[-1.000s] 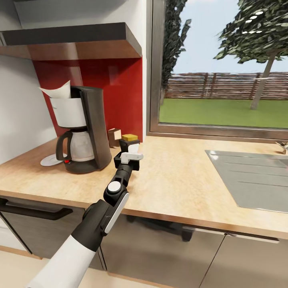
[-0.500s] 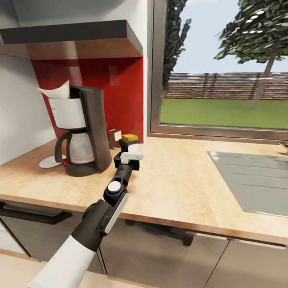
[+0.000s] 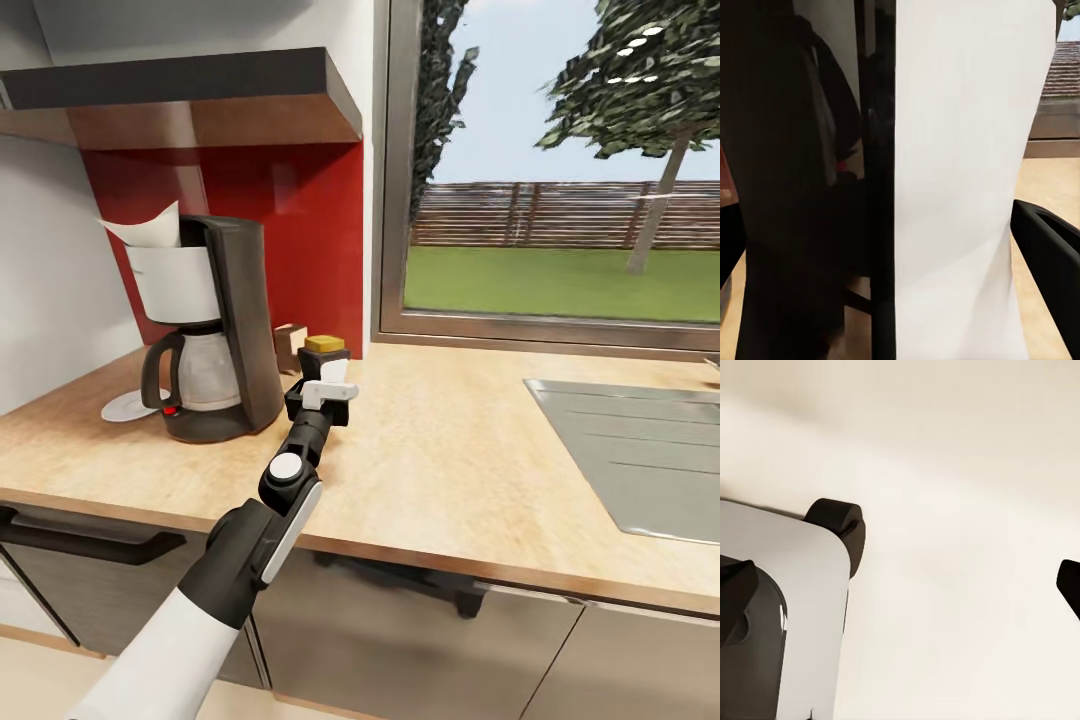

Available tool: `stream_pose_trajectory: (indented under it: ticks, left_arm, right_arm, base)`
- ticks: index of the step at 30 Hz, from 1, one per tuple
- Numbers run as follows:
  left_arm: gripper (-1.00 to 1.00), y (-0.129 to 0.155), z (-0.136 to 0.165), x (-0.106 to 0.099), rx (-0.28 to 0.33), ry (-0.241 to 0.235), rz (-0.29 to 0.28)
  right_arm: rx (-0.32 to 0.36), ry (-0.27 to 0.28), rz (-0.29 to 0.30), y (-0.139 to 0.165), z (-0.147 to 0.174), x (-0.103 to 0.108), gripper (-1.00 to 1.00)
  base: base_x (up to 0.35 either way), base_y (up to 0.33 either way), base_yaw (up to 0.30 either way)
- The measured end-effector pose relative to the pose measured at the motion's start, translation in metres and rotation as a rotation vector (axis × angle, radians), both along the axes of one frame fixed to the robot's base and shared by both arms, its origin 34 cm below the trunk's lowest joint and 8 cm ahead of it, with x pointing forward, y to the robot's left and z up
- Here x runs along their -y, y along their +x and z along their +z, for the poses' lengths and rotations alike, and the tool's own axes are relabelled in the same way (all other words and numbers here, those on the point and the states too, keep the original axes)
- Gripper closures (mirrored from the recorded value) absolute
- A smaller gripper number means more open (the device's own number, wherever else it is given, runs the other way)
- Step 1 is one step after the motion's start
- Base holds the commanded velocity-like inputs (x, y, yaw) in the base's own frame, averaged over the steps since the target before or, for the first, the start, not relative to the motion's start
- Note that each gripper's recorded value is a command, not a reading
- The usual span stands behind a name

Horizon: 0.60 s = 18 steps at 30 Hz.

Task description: Set up a coffee station on the kitchen countertop: keep the coffee maker on the countertop, move the bottle of coffee from the kitchen shelf to the counter next to the coffee maker, place a paper coffee filter on top of the coffee maker, put the saucer next to the coffee maker with the coffee cup on the saucer, and place the electric kettle next to the coffee maker.

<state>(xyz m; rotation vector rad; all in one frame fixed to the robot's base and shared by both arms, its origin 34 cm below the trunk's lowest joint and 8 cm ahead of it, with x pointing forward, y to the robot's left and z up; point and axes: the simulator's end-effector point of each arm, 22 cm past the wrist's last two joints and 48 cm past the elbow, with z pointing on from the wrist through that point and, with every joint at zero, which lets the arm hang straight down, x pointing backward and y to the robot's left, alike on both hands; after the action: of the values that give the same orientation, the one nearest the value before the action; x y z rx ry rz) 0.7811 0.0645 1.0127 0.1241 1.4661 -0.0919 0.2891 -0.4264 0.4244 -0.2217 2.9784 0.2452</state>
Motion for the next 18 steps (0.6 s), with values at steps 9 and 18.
stream_pose_trajectory:
  ticks: [9,18]
  left_arm:
    - [1.00,0.0002,-0.0006,0.0002,-0.001,0.000,-0.001]
    - [1.00,0.0031,-0.0081,0.0003,-0.013,-0.001,-0.001]
  right_arm:
    - [-0.001,0.000,0.000,-0.0004,-0.0002,-0.0003,-1.00]
    - [-0.013,0.000,0.000,-0.0043,-0.0019,0.0000,-1.00]
  base:
    - [0.000,0.000,0.000]
    - [0.000,0.000,0.000]
